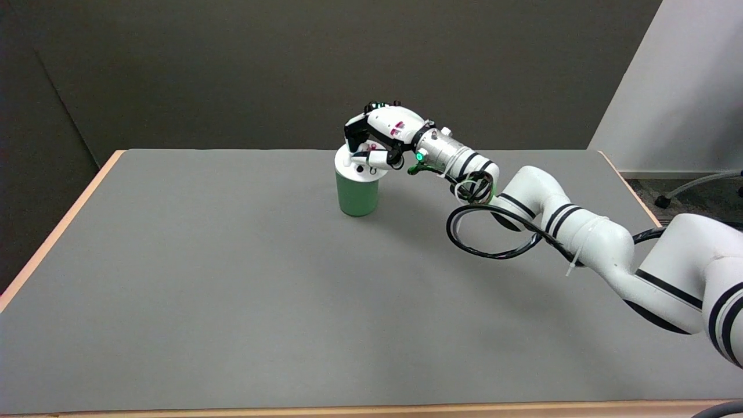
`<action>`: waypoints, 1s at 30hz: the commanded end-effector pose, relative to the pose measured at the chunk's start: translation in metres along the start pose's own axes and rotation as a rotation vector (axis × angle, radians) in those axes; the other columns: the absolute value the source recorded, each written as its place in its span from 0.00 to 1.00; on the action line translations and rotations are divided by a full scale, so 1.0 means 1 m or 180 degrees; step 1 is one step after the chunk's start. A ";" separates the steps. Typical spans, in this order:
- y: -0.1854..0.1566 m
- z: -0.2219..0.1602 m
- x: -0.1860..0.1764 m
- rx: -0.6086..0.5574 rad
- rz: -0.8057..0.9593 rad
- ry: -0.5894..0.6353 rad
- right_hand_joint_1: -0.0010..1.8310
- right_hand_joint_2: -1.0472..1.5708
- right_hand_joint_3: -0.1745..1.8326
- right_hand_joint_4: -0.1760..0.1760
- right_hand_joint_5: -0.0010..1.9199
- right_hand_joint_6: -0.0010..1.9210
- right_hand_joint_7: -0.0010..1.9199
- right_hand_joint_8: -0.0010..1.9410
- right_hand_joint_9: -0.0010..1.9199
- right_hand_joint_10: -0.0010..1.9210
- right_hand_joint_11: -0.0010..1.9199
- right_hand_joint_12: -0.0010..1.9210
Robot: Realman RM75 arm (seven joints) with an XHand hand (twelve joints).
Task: Place the white cup lid onto the cup.
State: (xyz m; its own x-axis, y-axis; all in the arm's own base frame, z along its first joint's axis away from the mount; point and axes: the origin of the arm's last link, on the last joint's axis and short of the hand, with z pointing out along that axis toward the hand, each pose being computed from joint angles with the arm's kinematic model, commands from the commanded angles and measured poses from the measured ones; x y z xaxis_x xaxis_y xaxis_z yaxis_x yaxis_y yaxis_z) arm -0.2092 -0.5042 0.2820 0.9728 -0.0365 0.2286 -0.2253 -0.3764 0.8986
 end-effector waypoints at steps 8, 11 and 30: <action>-0.003 -0.001 -0.003 0.0016 0.0051 -0.0001 0.63 0.85 0.15 0.57 0.38 0.67 0.42 0.70 0.34 0.40 0.11 0.65; -0.004 -0.001 -0.001 0.0032 0.0054 0.0021 0.60 0.85 0.16 0.66 0.39 0.67 0.42 0.62 0.34 0.40 0.10 0.65; -0.010 -0.003 0.049 0.0174 0.0142 0.0506 0.42 0.73 0.46 0.66 0.30 0.09 0.36 0.10 0.34 0.18 0.00 0.59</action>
State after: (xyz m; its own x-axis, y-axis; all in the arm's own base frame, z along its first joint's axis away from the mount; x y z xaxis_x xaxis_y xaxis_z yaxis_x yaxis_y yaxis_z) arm -0.1920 -0.5026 0.2788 0.9597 0.0094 0.2809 -0.2538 -0.4005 0.8805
